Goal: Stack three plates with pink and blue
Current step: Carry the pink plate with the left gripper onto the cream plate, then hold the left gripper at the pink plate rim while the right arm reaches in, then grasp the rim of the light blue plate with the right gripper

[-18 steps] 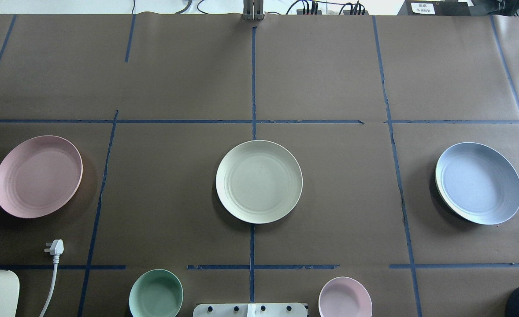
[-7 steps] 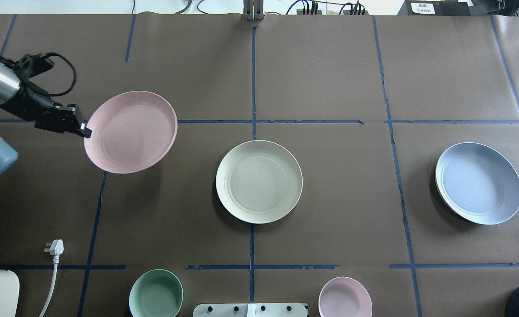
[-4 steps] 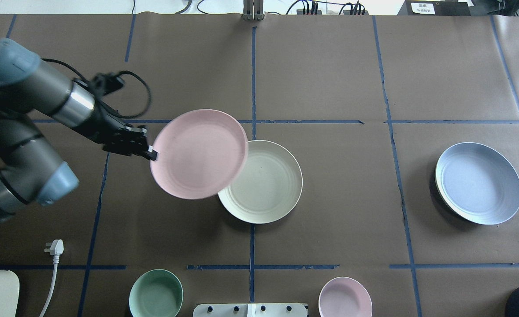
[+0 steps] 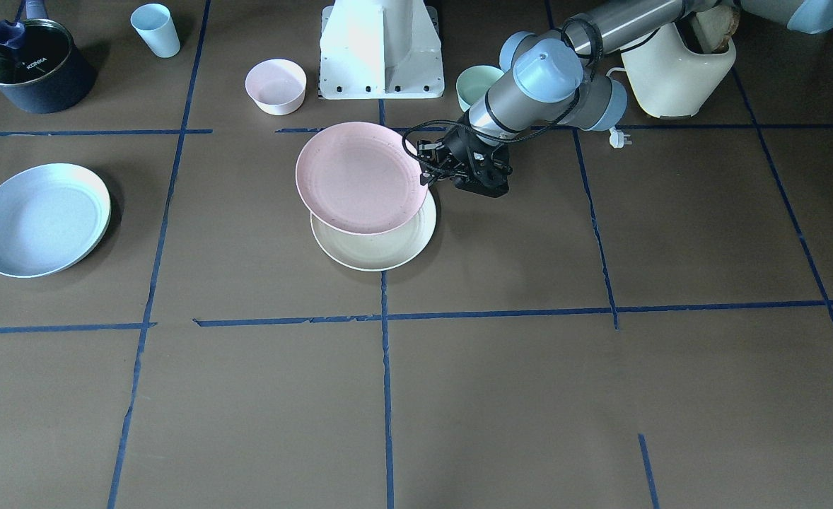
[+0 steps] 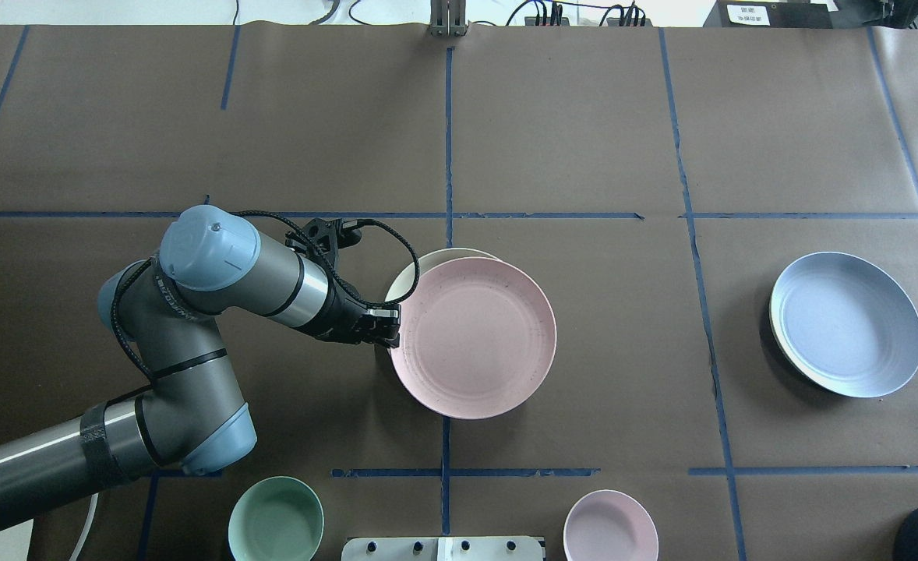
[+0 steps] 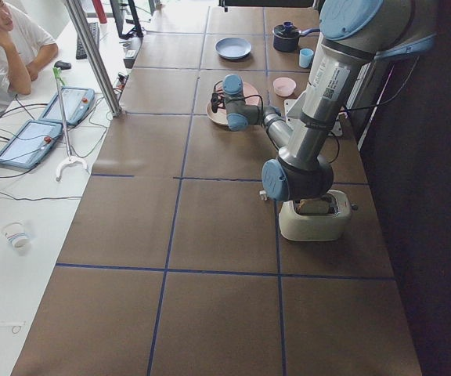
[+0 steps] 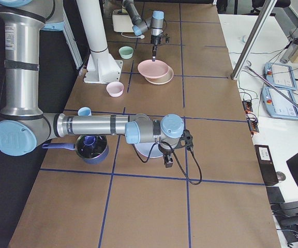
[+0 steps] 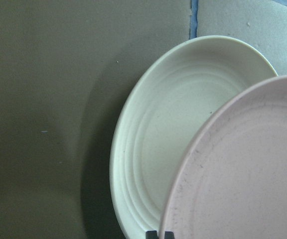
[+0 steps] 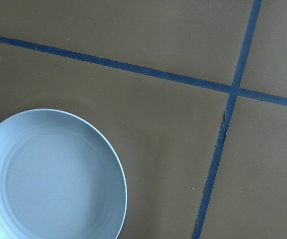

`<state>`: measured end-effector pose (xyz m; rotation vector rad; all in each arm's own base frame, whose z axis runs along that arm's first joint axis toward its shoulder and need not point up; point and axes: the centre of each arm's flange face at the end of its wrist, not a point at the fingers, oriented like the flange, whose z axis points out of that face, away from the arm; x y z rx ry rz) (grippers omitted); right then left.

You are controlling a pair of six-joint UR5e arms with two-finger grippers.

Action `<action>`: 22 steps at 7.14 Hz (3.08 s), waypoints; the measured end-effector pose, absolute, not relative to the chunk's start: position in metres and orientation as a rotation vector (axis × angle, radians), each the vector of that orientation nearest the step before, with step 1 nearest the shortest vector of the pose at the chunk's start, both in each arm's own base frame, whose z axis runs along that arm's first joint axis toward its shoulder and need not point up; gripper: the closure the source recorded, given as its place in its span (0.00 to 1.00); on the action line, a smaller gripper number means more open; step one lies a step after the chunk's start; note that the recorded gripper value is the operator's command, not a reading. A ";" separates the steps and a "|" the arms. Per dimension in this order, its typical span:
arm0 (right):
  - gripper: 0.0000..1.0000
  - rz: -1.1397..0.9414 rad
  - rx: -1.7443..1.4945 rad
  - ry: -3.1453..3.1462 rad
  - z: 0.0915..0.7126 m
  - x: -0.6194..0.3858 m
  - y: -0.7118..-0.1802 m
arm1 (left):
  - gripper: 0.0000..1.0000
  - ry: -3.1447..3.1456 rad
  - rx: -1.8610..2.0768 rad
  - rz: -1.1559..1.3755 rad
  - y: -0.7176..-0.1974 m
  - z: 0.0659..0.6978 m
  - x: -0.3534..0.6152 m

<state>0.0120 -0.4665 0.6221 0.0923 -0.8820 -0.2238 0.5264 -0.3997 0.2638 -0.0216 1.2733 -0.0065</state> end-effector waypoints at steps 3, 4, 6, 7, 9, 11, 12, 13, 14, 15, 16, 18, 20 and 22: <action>0.00 -0.227 0.099 -0.883 0.619 0.012 -0.467 | 0.17 1.256 0.026 -0.051 -0.411 0.269 0.524; 0.00 -0.235 0.115 -0.883 0.619 0.012 -0.466 | 0.13 1.254 0.035 -0.058 -0.412 0.269 0.525; 0.00 -0.271 0.184 -0.883 0.628 0.011 -0.460 | 0.12 1.255 0.065 -0.082 -0.414 0.266 0.523; 0.00 -0.293 0.194 -0.885 0.632 0.004 -0.457 | 0.12 1.260 0.072 -0.088 -0.415 0.264 0.519; 0.00 -0.352 0.172 -0.861 0.642 -0.025 -0.451 | 0.11 1.280 0.089 -0.095 -0.417 0.255 0.506; 0.00 -0.344 0.171 -0.850 0.671 -0.051 -0.446 | 0.10 1.294 0.100 -0.098 -0.417 0.248 0.499; 0.01 -0.302 0.194 -0.868 0.689 -0.065 -0.442 | 0.10 1.294 0.101 -0.099 -0.418 0.248 0.497; 0.01 -0.242 0.211 -0.896 0.696 -0.082 -0.438 | 0.10 1.294 0.101 -0.100 -0.418 0.248 0.497; 0.01 -0.199 0.203 -0.917 0.696 -0.098 -0.434 | 0.10 1.294 0.101 -0.100 -0.418 0.249 0.497; 0.05 -0.174 0.180 -0.931 0.696 -0.113 -0.431 | 0.10 1.294 0.102 -0.101 -0.418 0.249 0.496; 0.36 -0.164 0.163 -0.935 0.698 -0.120 -0.428 | 0.10 1.293 0.101 -0.101 -0.417 0.250 0.496; 0.95 -0.161 0.150 -0.939 0.700 -0.126 -0.426 | 0.10 1.293 0.101 -0.101 -0.416 0.252 0.493; 1.00 -0.159 0.152 -0.943 0.697 -0.127 -0.427 | 0.10 1.294 0.102 -0.102 -0.416 0.252 0.491; 1.00 -0.166 0.163 -0.967 0.681 -0.130 -0.431 | 0.10 1.298 0.105 -0.102 -0.416 0.250 0.489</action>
